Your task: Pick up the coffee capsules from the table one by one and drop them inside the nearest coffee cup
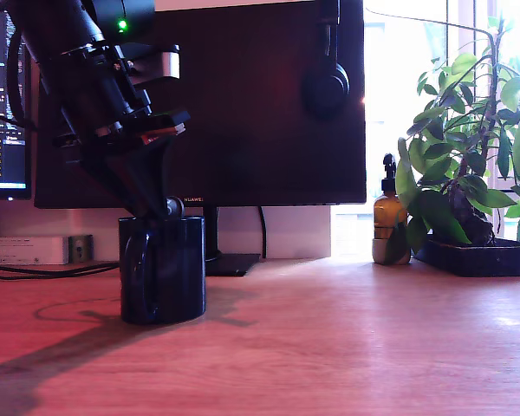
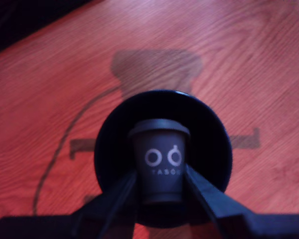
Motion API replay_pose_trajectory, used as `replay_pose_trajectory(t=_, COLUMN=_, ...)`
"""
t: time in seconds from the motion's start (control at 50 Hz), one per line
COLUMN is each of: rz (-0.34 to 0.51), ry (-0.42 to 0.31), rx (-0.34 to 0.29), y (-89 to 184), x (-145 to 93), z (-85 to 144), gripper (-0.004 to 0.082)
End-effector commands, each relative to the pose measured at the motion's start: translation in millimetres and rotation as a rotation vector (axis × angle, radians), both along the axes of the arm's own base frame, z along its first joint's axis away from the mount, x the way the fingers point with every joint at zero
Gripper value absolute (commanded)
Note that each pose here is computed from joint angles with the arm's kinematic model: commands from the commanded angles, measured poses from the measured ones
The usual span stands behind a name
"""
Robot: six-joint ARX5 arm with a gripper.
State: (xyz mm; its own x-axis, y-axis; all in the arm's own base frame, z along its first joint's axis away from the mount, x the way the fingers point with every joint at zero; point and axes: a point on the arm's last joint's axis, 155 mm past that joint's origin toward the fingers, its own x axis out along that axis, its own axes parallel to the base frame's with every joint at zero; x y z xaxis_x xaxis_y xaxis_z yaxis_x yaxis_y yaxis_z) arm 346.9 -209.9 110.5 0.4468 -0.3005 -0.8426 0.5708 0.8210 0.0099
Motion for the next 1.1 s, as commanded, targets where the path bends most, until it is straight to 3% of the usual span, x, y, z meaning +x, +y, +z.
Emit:
replay_pose_trajectory(t=0.0, rz=-0.017, ry=-0.006, rx=0.008, y=-2.3, x=0.8, z=-0.4, gripper=0.0192)
replay_pose_trajectory(t=0.3, rz=-0.050, ry=-0.031, rx=0.020, y=-3.6, x=3.5, z=1.5, gripper=0.0204)
replay_pose_trajectory(t=0.36, rz=-0.054, ry=-0.034, rx=0.020, y=-4.2, x=3.8, z=1.9, gripper=0.0296)
replay_pose_trajectory(t=0.44, rz=-0.058, ry=-0.039, rx=0.018, y=-6.2, x=3.8, z=2.6, gripper=0.0548)
replay_pose_trajectory(t=0.48, rz=-0.053, ry=-0.048, rx=0.023, y=-5.4, x=5.3, z=3.4, gripper=0.0636)
replay_pose_trajectory(t=0.52, rz=-0.052, ry=-0.050, rx=0.024, y=-5.2, x=5.9, z=3.7, gripper=0.0669)
replay_pose_trajectory(t=0.66, rz=-0.056, ry=-0.049, rx=0.026, y=-6.7, x=4.3, z=3.6, gripper=0.0668)
replay_pose_trajectory(t=0.74, rz=-0.061, ry=-0.046, rx=0.027, y=-7.8, x=2.7, z=3.2, gripper=0.0623)
replay_pose_trajectory(t=0.88, rz=-0.060, ry=-0.038, rx=0.032, y=-4.9, x=-1.4, z=5.4, gripper=0.0464)
replay_pose_trajectory(t=0.98, rz=-0.060, ry=-0.062, rx=0.018, y=-5.6, x=-0.7, z=14.6, gripper=0.0280)
replay_pose_trajectory(t=1.08, rz=-0.052, ry=-0.101, rx=-0.011, y=-7.5, x=1.9, z=28.7, gripper=0.0038)
